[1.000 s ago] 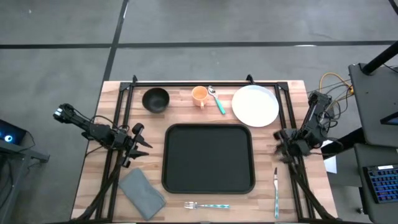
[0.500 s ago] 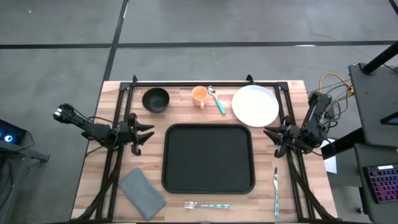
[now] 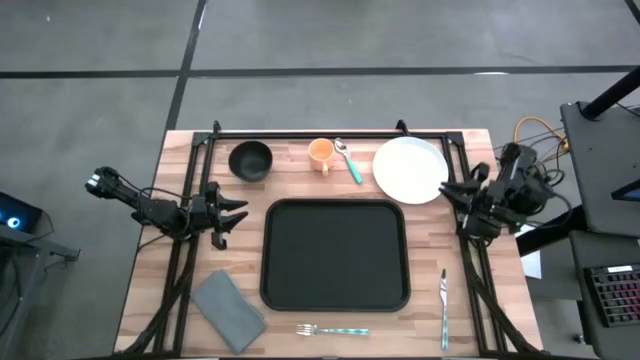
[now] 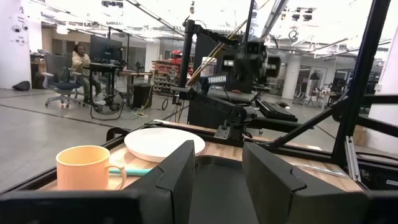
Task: Set up tray
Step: Put the yellow mug on the top left of the black tray
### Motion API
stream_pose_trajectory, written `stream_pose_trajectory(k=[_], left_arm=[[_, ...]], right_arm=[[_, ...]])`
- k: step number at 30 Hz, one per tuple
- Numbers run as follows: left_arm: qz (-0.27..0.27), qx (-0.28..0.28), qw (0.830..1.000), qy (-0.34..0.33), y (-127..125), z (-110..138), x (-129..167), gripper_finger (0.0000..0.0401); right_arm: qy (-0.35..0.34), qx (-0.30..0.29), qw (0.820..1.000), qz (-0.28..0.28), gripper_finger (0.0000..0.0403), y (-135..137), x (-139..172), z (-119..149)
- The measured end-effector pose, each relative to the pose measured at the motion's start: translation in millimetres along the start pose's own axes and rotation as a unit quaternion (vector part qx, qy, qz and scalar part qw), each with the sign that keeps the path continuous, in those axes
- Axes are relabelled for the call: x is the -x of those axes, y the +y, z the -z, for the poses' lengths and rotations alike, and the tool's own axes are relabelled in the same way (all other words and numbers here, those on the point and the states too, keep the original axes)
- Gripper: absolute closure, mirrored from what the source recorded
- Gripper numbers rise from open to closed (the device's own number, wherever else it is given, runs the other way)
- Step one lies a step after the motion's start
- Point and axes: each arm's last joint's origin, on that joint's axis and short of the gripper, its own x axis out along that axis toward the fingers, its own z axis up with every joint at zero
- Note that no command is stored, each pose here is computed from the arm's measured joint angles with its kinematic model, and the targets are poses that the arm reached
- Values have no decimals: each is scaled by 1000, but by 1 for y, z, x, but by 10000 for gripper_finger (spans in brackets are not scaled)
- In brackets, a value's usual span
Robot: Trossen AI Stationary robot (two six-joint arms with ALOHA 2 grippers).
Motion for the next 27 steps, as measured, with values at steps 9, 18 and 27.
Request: stream_pose_trajectory(k=[9, 18, 27], left_arm=[[0, 25, 1000, -7, 0, -2, 0, 284], [1, 36, 999, -7, 0, -2, 0, 284], [1, 37, 999, -6, 0, -2, 0, 284]], right_arm=[[42, 86, 992, 85, 339, 24, -13, -90], [59, 139, 970, 191, 339, 46, -44, -142], [68, 209, 931, 293, 339, 62, -106, -161]])
